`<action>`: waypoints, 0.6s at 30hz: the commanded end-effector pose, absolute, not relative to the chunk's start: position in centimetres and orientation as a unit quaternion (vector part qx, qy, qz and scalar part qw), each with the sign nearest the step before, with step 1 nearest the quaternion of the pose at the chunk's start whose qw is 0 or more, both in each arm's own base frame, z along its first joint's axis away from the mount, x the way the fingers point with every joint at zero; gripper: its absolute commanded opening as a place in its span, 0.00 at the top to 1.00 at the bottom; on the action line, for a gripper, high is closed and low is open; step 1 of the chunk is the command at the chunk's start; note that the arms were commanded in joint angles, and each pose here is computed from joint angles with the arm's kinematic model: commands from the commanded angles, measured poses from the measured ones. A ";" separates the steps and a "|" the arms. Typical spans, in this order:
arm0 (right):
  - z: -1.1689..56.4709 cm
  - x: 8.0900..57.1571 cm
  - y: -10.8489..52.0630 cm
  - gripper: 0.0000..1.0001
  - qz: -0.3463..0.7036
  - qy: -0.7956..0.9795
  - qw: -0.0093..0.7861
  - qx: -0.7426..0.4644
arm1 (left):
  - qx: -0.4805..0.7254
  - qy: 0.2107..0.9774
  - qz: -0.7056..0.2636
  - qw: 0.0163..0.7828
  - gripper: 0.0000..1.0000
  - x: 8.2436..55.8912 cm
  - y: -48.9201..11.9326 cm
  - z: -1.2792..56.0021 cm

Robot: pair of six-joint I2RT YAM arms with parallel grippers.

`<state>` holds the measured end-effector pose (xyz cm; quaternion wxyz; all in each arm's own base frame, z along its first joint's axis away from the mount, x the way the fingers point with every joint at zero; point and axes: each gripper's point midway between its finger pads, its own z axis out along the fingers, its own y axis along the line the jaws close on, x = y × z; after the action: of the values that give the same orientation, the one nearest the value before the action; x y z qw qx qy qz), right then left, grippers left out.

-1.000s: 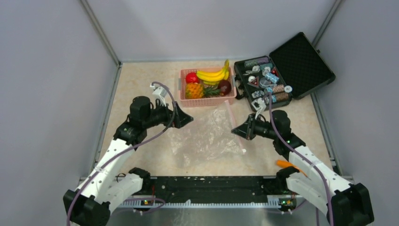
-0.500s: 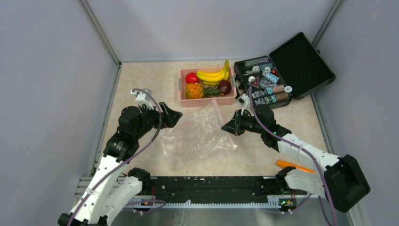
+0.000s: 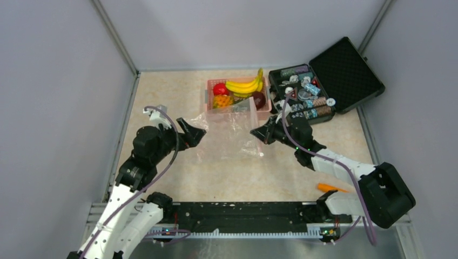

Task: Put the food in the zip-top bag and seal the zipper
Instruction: Pick up the zipper food storage bag at the center of the board.

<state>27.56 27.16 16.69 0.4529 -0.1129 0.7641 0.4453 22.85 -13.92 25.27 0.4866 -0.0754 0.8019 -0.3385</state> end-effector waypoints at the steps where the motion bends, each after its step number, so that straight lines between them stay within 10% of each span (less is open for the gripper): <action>1: 19.2 27.7 28.1 1.00 0.466 0.728 0.485 -0.135 | -0.081 0.780 -0.382 0.490 0.01 22.6 -14.9 28.1; 18: 20.2 25.8 27.4 1.00 0.420 0.750 0.460 -0.221 | -0.098 0.744 -0.471 0.464 0.01 22.2 -17.1 30.2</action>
<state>26.63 27.15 17.31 0.4413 -0.1845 0.7723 0.4180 22.69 -16.34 27.82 0.4545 -0.1190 0.7658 -0.4391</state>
